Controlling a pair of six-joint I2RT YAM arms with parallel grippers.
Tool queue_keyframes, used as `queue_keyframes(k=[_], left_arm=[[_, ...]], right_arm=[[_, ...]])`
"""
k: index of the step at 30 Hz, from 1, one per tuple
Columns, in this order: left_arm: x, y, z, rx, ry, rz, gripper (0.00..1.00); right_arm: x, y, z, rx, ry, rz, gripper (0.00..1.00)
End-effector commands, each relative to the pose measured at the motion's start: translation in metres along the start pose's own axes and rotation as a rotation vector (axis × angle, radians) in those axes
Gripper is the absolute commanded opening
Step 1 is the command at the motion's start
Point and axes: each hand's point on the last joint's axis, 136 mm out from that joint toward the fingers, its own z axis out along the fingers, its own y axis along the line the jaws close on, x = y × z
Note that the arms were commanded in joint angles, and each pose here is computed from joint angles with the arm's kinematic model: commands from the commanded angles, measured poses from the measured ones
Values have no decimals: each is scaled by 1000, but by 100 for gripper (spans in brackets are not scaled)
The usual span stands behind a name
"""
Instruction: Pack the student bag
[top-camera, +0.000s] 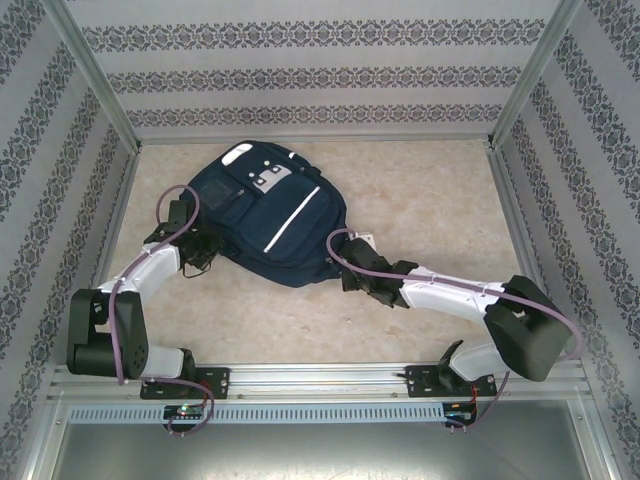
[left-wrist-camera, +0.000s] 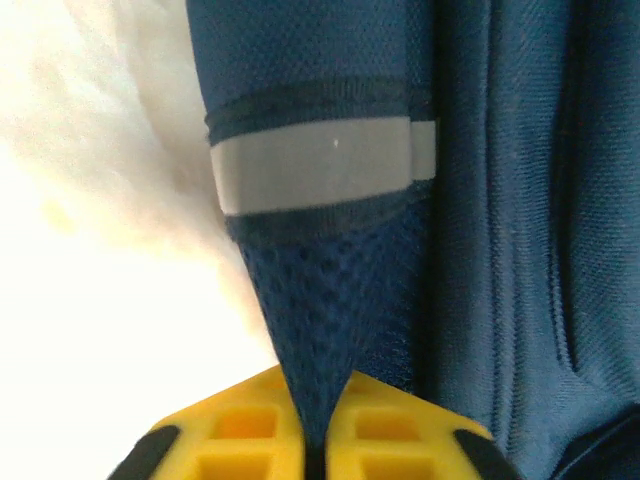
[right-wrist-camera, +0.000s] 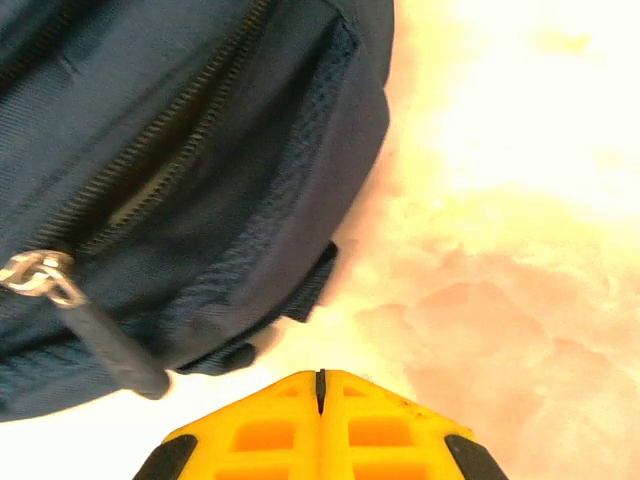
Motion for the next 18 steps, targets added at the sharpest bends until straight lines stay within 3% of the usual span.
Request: queue_keyframes(k=[1,2,9,18], left_arm=[[-2,0,-15,3,-19,-6,43],[5,-2,-19,22,-2,-6,45],[74,-1,-41,52,114,-16,51],[156,-46,-52,208,140,-93,60]], right_arm=[[0,13,-3,-14,26,-60,0],[1,16,-3,-22,31,-55,0],[-1,24,-9,-61,35,-42,28],[-15,15,-26,-107,2,-27,33]])
